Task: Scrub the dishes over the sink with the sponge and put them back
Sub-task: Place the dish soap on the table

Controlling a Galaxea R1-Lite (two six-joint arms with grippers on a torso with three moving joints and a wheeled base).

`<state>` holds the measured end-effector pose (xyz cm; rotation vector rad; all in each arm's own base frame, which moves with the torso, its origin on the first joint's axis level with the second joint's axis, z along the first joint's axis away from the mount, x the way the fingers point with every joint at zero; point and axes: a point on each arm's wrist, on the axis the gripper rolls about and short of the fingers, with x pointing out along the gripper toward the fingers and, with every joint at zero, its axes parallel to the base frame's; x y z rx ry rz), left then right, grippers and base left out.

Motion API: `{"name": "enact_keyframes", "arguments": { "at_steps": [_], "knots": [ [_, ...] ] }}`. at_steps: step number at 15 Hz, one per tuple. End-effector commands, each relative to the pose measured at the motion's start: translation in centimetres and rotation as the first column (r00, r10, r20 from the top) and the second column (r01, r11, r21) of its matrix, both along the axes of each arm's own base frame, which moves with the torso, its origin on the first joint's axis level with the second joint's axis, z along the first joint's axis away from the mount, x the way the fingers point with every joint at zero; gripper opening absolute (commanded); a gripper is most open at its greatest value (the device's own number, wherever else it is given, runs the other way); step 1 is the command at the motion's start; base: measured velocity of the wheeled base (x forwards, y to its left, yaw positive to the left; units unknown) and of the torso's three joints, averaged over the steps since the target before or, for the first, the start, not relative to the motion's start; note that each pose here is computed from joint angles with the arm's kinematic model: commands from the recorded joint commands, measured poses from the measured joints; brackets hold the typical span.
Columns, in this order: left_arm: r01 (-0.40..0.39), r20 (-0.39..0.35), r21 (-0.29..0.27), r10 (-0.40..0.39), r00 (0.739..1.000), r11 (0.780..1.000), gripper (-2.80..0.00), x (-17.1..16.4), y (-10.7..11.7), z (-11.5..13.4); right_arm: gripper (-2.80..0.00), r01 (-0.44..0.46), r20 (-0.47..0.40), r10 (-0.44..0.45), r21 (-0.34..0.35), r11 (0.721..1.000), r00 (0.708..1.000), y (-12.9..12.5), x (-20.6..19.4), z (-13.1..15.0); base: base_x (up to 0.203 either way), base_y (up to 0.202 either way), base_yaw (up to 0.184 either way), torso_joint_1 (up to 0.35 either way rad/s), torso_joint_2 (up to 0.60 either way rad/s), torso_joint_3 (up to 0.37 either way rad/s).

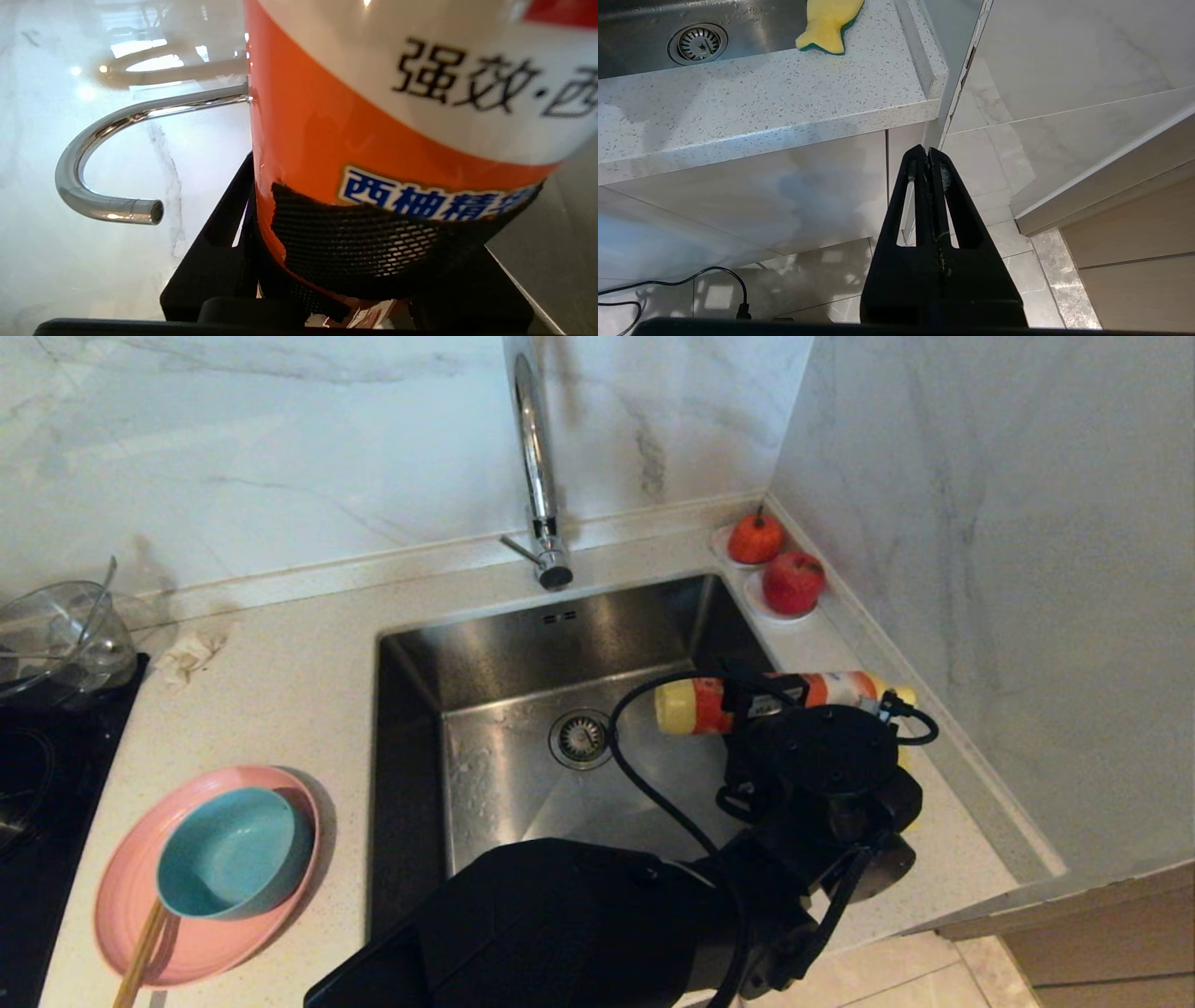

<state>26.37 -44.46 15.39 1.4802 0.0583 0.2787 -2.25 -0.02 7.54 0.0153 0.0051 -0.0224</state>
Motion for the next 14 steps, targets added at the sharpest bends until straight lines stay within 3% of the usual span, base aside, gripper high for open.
{"name": "enact_keyframes", "arguments": {
  "at_steps": [1,14],
  "knots": [
    [-0.009,-0.006,0.008,0.009,1.000,1.000,-2.80,0.1,-0.1,-0.6,-2.80,0.001,-0.001,-0.001,0.000,1.000,1.000,0.0,0.0,0.0,0.000,0.000,0.000,0.000,0.00,0.000],
    [0.018,-0.001,0.001,-0.018,1.000,1.000,-2.80,-1.2,-0.7,-0.1,-2.80,0.000,-0.001,0.000,0.000,1.000,1.000,0.0,0.0,0.0,0.000,0.000,0.000,0.000,0.00,0.000]
  ]
}}
